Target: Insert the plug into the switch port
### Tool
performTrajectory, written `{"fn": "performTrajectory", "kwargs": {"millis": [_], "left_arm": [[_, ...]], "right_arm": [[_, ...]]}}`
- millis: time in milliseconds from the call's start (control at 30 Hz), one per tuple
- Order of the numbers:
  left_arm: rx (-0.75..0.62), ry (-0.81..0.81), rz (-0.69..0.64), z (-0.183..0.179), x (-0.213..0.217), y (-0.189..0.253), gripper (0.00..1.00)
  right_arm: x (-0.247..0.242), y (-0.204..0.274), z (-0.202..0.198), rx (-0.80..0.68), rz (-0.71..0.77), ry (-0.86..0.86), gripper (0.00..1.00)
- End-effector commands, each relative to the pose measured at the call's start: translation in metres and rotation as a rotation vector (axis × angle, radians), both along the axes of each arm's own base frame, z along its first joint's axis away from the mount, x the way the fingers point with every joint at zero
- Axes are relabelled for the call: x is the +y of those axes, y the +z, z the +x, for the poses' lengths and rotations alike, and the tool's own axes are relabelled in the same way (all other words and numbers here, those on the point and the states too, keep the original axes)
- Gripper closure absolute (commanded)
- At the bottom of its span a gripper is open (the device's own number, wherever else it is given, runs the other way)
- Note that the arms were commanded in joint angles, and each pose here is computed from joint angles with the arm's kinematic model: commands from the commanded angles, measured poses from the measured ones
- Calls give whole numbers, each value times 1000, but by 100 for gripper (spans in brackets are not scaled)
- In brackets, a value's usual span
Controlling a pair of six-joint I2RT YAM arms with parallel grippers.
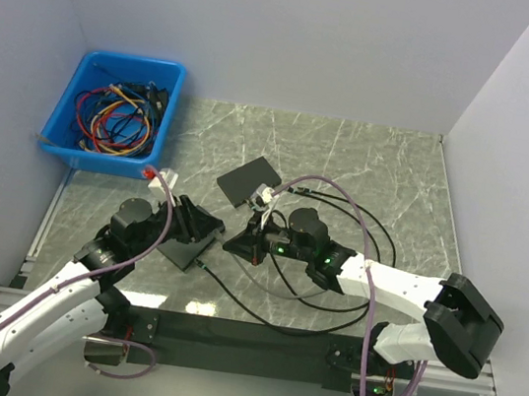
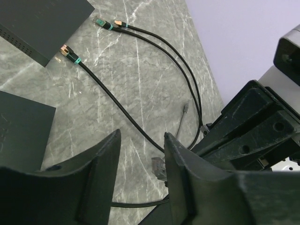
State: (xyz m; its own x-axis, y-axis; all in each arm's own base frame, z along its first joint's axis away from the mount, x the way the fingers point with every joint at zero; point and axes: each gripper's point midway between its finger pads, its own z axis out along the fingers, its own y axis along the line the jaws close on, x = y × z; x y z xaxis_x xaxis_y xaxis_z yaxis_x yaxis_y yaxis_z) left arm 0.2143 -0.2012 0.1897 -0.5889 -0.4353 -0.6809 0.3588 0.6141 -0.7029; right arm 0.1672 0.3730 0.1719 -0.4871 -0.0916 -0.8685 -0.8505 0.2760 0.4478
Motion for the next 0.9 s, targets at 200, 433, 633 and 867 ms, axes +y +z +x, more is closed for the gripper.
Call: {"fn": "performTrajectory", "kwargs": {"millis": [200, 433, 633, 867], "left_arm": [[-63, -8, -55, 4, -8, 30, 61], [-62, -23, -60, 3, -13, 30, 83], [-61, -23, -68, 3, -14, 33, 100], [-61, -11, -67, 3, -13, 35, 100]], "right_arm": [[15, 38, 17, -55, 119, -43, 100], [14, 41, 23, -51, 142, -82, 100], [16, 43, 29, -54, 137, -113, 93], [13, 50, 34, -84, 109, -134, 53]]}}
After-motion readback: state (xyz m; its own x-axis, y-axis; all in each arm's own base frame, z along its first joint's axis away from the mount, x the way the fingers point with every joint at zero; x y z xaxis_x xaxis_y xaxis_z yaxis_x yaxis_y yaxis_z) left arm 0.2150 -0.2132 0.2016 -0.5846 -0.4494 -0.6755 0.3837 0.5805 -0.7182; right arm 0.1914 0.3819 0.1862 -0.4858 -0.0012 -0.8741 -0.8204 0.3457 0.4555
